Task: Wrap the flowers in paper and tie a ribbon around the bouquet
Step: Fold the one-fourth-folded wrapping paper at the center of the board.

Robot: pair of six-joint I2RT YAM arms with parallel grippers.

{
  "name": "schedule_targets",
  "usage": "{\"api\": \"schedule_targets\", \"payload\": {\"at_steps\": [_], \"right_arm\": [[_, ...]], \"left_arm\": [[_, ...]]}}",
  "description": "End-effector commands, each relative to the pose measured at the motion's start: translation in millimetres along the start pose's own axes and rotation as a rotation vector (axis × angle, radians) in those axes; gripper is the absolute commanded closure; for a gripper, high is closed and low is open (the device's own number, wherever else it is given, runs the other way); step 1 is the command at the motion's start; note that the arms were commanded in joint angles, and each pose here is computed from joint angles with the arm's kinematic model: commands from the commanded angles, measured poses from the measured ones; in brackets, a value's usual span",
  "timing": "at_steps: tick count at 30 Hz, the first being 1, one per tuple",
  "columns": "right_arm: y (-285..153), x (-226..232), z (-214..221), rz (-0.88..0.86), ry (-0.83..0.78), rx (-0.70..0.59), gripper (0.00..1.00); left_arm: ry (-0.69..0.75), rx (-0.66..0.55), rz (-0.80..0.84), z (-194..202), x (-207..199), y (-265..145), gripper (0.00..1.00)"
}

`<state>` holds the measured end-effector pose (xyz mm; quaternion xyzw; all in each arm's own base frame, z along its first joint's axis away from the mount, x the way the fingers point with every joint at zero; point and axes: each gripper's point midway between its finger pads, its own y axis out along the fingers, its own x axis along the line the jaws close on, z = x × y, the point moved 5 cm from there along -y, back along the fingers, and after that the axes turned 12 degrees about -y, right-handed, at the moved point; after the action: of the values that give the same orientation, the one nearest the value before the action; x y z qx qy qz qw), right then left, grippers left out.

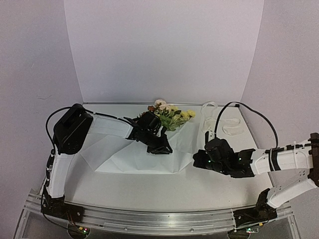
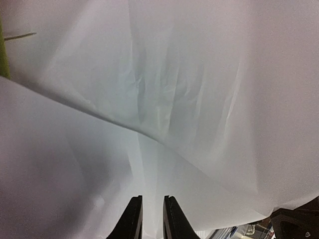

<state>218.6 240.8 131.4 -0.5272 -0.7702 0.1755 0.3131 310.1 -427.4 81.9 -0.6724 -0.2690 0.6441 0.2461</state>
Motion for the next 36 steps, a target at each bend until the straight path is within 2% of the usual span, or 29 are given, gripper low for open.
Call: {"api": "schedule_targets", "payload": {"at_steps": [1, 8, 12, 18, 24, 26, 31, 36], "right_arm": [[-6, 17, -22, -0.031, -0.019, -0.039, 1.00], [2, 46, -33, -0.099, -0.056, -0.018, 1.00], [6, 51, -33, -0.109, -0.059, -0.003, 1.00], [1, 45, -34, -0.088, -0.073, -0.011, 1.00], [3, 42, -29, -0.070, -0.081, 0.010, 1.00], [3, 40, -28, -0.063, -0.078, 0.012, 1.00], [3, 39, -28, -0.043, -0.082, 0.028, 1.00], [3, 46, -35, -0.058, -0.073, 0.030, 1.00]], "left_arm": [[0.008, 0.011, -0.006, -4, 6, 16, 0.84], [0.000, 0.013, -0.025, -6, 12, 25, 0.83], [0.017, 0.004, -0.012, -8, 2, 17, 0.84], [0.088, -0.072, 0.029, -7, -26, -33, 0.77], [0.160, -0.083, 0.075, 15, -44, -85, 0.67], [0.146, -0.085, 0.040, 24, -29, -99, 0.67], [0.083, -0.073, -0.108, 48, 37, -118, 0.77], [0.048, -0.050, -0.220, 63, 89, -112, 0.87]]}}
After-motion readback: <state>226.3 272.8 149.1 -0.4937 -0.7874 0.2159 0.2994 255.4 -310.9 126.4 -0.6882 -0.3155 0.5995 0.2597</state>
